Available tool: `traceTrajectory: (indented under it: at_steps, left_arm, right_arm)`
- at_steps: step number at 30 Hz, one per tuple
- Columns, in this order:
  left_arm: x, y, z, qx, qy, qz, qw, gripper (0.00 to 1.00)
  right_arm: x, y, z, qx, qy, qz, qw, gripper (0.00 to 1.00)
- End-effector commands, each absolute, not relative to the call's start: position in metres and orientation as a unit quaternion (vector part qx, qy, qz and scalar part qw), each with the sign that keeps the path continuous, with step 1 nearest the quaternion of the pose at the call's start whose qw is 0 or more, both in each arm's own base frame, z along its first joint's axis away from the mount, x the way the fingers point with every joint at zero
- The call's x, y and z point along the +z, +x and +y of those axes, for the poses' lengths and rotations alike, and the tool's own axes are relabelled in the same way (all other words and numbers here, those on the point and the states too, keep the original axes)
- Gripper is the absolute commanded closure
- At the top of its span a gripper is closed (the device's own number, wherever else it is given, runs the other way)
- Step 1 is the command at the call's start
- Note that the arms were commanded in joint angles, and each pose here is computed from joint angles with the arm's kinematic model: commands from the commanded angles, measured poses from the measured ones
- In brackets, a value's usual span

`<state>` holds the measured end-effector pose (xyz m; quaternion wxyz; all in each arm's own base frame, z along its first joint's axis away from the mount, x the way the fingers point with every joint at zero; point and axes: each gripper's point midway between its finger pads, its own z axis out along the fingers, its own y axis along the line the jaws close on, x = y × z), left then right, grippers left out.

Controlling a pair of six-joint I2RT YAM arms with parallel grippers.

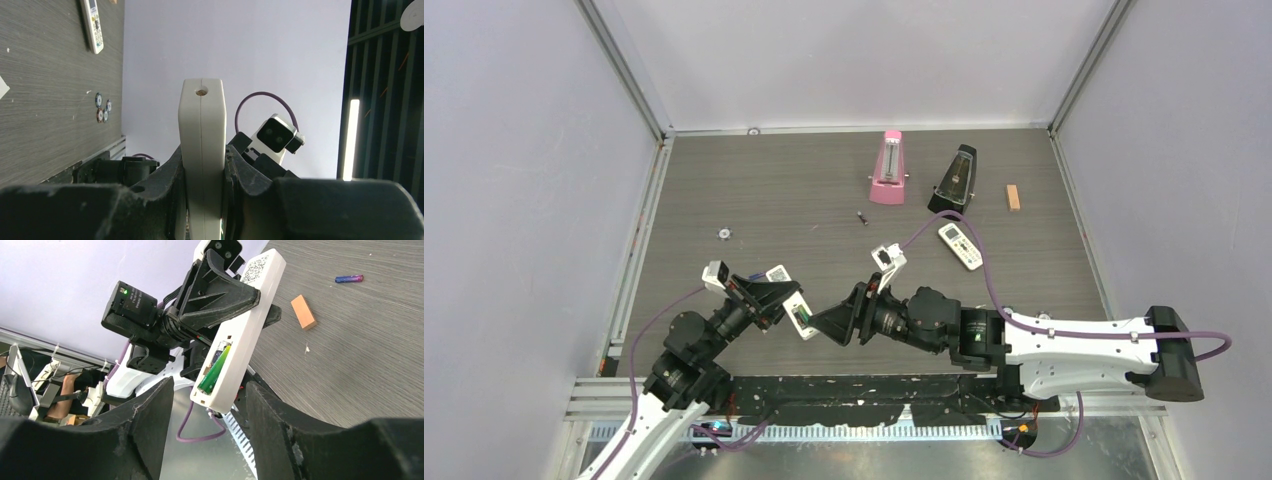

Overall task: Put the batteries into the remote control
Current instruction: Load the battery into the remote control.

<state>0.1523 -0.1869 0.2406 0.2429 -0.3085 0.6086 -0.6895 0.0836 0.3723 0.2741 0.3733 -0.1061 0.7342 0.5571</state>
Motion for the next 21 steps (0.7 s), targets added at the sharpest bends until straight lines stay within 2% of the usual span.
traceTrajectory:
  at_steps: [1, 6, 14, 21]
  left_arm:
    - [0.2656, 0.1465, -0.1842, -0.718, -0.296, 0.581, 0.244, 1.00]
    - [0.2660, 0.1462, -0.1842, -0.719, -0.298, 0.580, 0.240, 1.00]
    - [0.2664, 0.1464, -0.1839, -0.721, -0.304, 0.577, 0.233, 1.00]
    - [0.2664, 0.1468, -0.1833, -0.723, -0.309, 0.574, 0.230, 1.00]
  right_arm:
    - [0.2901, 0.0846, 0.3777, 0.579, -0.105, 0.709, 0.389, 0.42]
    - [0.2885, 0.0834, 0.3815, 0.581, -0.108, 0.709, 0.386, 0.50]
    - [0.2888, 0.0825, 0.3815, 0.582, -0.117, 0.703, 0.391, 0.53]
    - [0.2844, 0.0826, 0.3821, 0.575, -0.123, 0.707, 0.392, 0.63]
